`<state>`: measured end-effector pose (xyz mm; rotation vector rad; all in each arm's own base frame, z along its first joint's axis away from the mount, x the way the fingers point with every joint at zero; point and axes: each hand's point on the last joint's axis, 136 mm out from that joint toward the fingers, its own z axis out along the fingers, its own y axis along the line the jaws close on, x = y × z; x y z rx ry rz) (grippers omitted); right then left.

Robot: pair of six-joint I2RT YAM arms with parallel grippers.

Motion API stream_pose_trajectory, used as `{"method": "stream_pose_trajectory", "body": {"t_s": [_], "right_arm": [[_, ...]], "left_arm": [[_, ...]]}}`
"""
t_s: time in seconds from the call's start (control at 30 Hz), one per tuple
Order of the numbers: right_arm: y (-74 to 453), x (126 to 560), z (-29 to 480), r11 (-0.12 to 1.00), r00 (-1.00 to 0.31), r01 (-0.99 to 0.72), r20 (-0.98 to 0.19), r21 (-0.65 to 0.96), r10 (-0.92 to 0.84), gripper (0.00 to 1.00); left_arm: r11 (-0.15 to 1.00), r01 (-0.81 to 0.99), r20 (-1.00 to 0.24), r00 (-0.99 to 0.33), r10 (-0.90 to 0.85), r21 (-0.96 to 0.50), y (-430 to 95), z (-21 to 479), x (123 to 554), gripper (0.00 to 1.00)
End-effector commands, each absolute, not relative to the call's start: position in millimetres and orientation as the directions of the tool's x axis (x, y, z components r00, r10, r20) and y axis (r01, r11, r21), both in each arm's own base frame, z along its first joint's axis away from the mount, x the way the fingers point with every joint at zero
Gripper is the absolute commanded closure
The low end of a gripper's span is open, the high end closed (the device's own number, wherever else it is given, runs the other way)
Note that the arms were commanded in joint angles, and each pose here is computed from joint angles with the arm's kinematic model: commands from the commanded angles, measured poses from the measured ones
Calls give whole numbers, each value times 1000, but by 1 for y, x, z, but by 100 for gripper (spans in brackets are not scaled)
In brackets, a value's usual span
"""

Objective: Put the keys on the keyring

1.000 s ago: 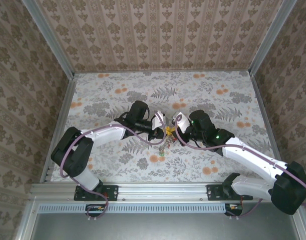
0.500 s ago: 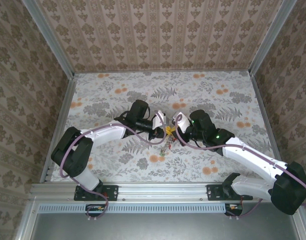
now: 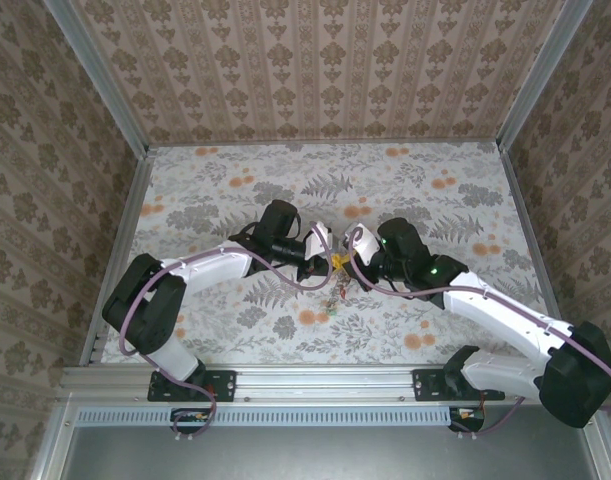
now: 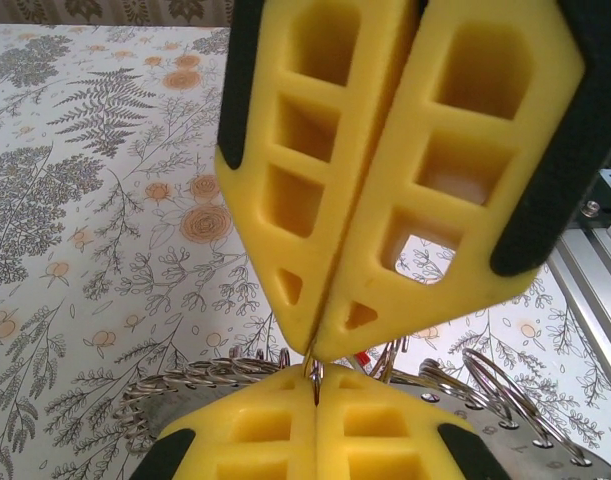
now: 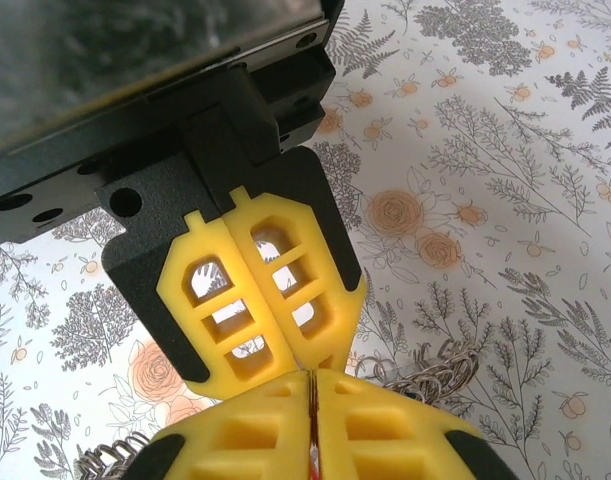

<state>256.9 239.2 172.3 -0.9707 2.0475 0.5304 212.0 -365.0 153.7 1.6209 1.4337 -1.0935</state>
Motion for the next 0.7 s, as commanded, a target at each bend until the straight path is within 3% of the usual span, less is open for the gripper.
{"method": "stream_pose_trajectory", "body": {"t_s": [0.0, 0.2, 0.37, 0.67], "right_arm": [[236, 257, 170, 623, -410, -782, -778, 31, -476, 88], [237, 259, 170, 622, -408, -782, -774, 24, -484, 88], [233, 262, 169, 635, -408, -772, -770, 6, -490, 100], [211, 271, 165, 742, -488, -670, -771, 30, -409, 100]], "left_arm": [[-160, 987, -931, 89, 354, 34, -369, 168, 214, 100], [-159, 987, -931, 90, 352, 36, -369, 169, 215, 100], [-150, 988, -930, 87, 358, 35, -368, 167, 215, 100], [-55, 998, -931, 43, 362, 25, -361, 151, 224, 100]]}}
